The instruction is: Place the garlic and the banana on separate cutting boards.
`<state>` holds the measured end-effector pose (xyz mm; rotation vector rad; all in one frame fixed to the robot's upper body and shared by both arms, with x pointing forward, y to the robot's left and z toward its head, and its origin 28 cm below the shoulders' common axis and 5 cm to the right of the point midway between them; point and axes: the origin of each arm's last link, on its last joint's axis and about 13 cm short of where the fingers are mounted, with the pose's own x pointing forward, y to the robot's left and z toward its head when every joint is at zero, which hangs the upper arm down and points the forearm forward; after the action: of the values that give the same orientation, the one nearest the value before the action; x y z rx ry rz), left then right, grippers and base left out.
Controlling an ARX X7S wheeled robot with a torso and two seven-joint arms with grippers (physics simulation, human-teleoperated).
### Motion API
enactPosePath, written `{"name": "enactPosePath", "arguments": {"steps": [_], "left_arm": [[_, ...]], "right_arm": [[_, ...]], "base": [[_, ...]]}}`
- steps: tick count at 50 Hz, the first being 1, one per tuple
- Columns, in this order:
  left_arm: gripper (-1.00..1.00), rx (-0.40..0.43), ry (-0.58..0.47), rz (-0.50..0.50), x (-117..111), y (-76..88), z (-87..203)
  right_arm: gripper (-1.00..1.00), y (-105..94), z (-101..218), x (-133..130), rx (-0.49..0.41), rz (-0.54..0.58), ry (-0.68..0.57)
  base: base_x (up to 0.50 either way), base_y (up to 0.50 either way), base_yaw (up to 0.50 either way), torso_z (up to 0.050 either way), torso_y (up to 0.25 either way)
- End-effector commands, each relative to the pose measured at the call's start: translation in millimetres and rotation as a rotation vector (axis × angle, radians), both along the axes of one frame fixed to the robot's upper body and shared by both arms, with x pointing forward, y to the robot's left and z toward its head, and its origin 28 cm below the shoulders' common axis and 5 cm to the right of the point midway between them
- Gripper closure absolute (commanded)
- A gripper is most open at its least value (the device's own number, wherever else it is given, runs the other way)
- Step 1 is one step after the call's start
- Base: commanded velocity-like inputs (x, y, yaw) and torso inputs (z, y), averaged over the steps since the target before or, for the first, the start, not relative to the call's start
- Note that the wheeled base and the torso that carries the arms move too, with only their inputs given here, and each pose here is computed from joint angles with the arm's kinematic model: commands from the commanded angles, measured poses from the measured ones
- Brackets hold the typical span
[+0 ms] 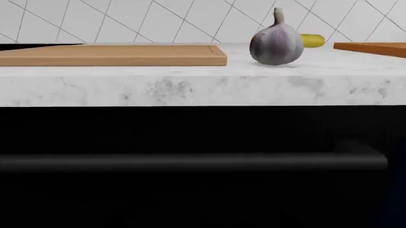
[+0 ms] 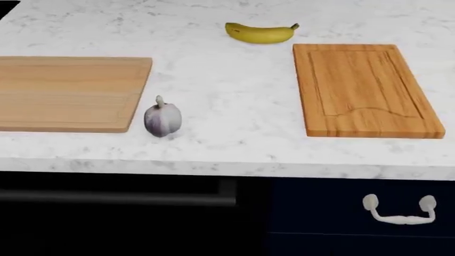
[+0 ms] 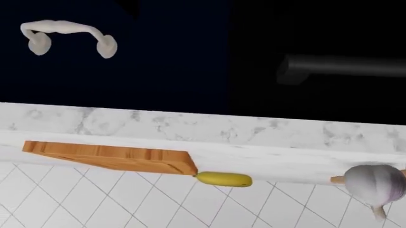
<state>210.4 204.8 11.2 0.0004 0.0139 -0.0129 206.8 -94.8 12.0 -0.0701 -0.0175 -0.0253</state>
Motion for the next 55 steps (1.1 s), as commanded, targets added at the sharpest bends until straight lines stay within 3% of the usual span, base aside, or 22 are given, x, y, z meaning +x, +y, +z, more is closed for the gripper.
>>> {"name": "enactPosePath", "arguments": {"steps": [1,16,23,26,30,55], "left_arm": [[-1.00,0.003,0.002,0.000,3.0,-3.3,1.0],[-1.00,0.054,0.028,0.055,1.1,0.9,-2.8],[-1.00,0.037,0.003,0.035,1.7,-0.5,-0.3],[-1.00,0.065,-0.064,-0.011,-0.3,-3.2,1.7],[-1.00,0.034,-0.049,-0.012,2.5,-4.1,2.2],[-1.00,0.062,-0.065,0.009,3.0,-5.2,2.6]], "right_arm": [[-1.00,0.7,-0.3,-0.8,-0.012,-0.001,0.000],[-1.00,0.3,0.1,-1.5,-0.007,-0.009,-0.015],[-1.00,0.4,-0.1,-1.3,-0.011,-0.020,-0.016],[-1.00,0.7,-0.2,-1.5,-0.011,-0.021,-0.016],[-1.00,0.7,-0.2,-1.8,-0.010,-0.021,-0.017],[-1.00,0.0,-0.3,-0.4,-0.037,-0.024,-0.013]], "base": [[0.00,-0.50,0.00,0.000,0.000],[0.00,-0.18,0.00,0.000,0.000],[0.00,0.00,0.00,0.000,0.000],[0.00,0.00,0.00,0.000,0.000],[0.00,0.00,0.00,0.045,0.000],[0.00,0.00,0.00,0.050,0.000]]}}
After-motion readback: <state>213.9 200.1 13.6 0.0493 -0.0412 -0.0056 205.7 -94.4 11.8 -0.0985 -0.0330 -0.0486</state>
